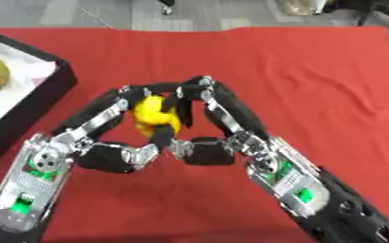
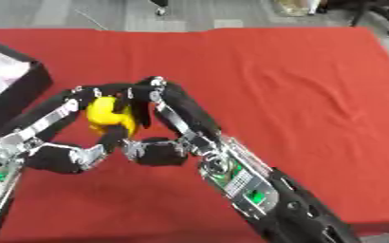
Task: Pick up the objects with one hand, pass them to the other hand, and then place them into the box on the other side of the table.
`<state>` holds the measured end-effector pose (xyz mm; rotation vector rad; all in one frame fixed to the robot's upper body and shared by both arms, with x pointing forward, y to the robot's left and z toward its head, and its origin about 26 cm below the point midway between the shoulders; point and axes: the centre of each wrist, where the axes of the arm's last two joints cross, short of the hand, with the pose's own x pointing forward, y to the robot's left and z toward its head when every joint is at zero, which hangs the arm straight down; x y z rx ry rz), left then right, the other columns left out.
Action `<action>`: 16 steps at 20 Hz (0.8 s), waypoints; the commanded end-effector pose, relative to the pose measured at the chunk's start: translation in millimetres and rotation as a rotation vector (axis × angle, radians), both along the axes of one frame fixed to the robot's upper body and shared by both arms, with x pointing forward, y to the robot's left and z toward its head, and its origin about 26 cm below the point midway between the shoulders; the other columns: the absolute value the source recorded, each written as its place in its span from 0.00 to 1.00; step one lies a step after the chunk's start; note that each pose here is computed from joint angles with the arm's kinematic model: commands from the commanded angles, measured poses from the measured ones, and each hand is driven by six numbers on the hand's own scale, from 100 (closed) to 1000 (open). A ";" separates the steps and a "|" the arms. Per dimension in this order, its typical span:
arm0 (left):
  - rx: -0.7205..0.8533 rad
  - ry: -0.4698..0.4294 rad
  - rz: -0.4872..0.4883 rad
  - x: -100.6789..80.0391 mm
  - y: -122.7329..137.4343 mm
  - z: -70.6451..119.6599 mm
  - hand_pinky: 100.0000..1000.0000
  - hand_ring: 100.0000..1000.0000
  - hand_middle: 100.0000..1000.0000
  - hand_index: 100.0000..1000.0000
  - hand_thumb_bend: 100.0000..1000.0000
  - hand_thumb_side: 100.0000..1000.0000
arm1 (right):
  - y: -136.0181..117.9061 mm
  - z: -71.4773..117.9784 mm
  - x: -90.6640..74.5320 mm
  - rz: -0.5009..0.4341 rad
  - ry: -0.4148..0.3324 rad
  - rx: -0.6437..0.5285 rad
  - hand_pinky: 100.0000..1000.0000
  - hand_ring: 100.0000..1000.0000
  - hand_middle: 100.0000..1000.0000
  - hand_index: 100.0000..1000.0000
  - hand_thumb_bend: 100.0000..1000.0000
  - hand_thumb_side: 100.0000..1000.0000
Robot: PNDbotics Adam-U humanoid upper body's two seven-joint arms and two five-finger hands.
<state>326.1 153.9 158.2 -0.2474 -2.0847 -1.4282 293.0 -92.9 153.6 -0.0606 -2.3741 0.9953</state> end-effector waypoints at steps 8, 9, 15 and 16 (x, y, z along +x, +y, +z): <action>-0.107 0.059 0.026 -8.2 -26.5 -3.6 0.18 0.32 0.01 0.12 0.00 0.53 | 5.3 21.3 -5.9 0.050 -0.074 0.045 0.74 0.23 0.42 0.11 0.00 0.00; -0.111 0.068 0.032 -8.1 -26.8 -3.8 0.17 0.31 0.00 0.11 0.00 0.53 | 5.0 21.8 -6.1 0.054 -0.079 0.044 0.74 0.24 0.43 0.11 0.00 0.00; -0.127 0.120 0.060 -7.4 -26.9 -5.1 0.14 0.27 0.00 0.05 0.00 0.50 | 3.6 25.3 -8.3 0.082 -0.109 0.044 0.75 0.25 0.45 0.13 0.00 0.00; -0.132 0.130 0.066 -7.1 -26.7 -5.4 0.12 0.25 0.00 0.03 0.00 0.49 | 3.3 26.0 -8.7 0.086 -0.114 0.043 0.75 0.25 0.46 0.18 0.00 0.00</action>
